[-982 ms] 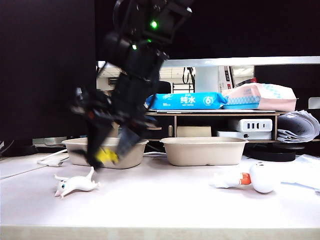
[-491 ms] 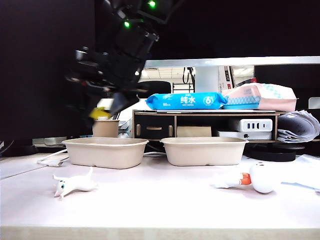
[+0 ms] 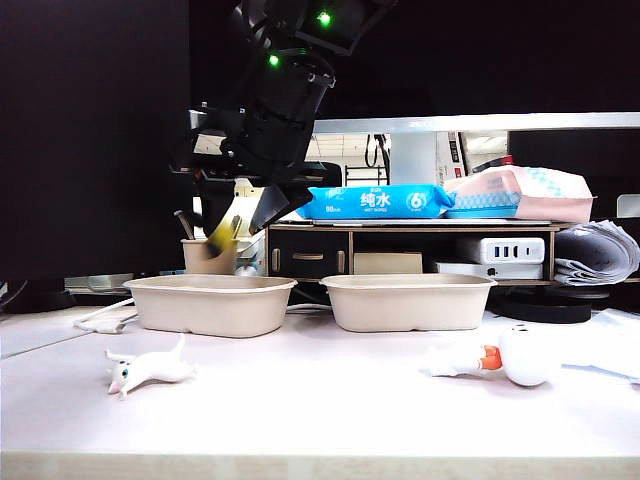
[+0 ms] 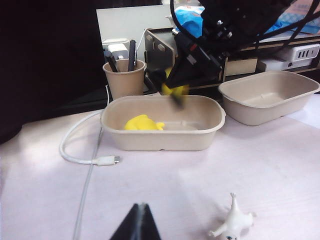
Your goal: Put the dolls with similar colors into the same paper box, while dolls with different colors go into separate paper boxes.
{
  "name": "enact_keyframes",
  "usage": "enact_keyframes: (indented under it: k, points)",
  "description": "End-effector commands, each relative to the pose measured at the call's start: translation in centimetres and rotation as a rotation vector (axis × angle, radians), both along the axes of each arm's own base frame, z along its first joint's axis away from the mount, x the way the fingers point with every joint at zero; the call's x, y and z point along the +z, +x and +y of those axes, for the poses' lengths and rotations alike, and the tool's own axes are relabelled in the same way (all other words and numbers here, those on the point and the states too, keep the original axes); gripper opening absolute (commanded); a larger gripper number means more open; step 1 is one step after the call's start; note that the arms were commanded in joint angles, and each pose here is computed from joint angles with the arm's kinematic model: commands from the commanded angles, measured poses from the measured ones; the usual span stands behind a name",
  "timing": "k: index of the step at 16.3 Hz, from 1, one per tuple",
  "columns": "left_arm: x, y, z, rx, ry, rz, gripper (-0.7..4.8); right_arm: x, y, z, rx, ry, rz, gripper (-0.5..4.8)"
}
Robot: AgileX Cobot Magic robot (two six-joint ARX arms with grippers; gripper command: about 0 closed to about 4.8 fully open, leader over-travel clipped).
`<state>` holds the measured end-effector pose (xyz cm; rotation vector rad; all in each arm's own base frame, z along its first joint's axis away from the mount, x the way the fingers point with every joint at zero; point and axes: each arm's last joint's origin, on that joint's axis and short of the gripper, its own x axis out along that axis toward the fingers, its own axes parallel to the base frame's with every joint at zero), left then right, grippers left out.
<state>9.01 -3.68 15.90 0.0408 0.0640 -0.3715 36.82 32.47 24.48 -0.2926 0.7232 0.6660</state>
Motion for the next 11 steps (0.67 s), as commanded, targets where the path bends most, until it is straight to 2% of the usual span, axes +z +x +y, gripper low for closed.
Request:
enact_keyframes:
  k: [1, 3, 7, 10, 11]
  points:
    - [0.1, 0.0, 0.0, 0.0, -0.002, -0.005, -0.05, 0.3, -0.3, -0.1, 0.001, -0.011, 0.019, 3.52]
    - [0.0, 0.0, 0.0, 0.0, 0.001, 0.002, -0.05, 0.1, -0.9, -0.5, 0.01, -0.061, 0.086, 3.59]
    - [-0.9, 0.5, -0.5, -0.028, 0.044, 0.104, -0.05, -1.0, -3.9, -0.3, 0.182, -0.111, 0.364, 3.59]
    - [-1.3, 0.4, -1.1, -0.086, 0.069, 0.15, -0.05, -1.6, -7.0, 1.1, 0.334, -0.212, 0.432, 3.59]
    - [-1.5, 0.3, -1.4, -0.109, 0.079, 0.166, -0.05, -1.7, -8.7, 2.1, 0.426, -0.261, 0.425, 3.59]
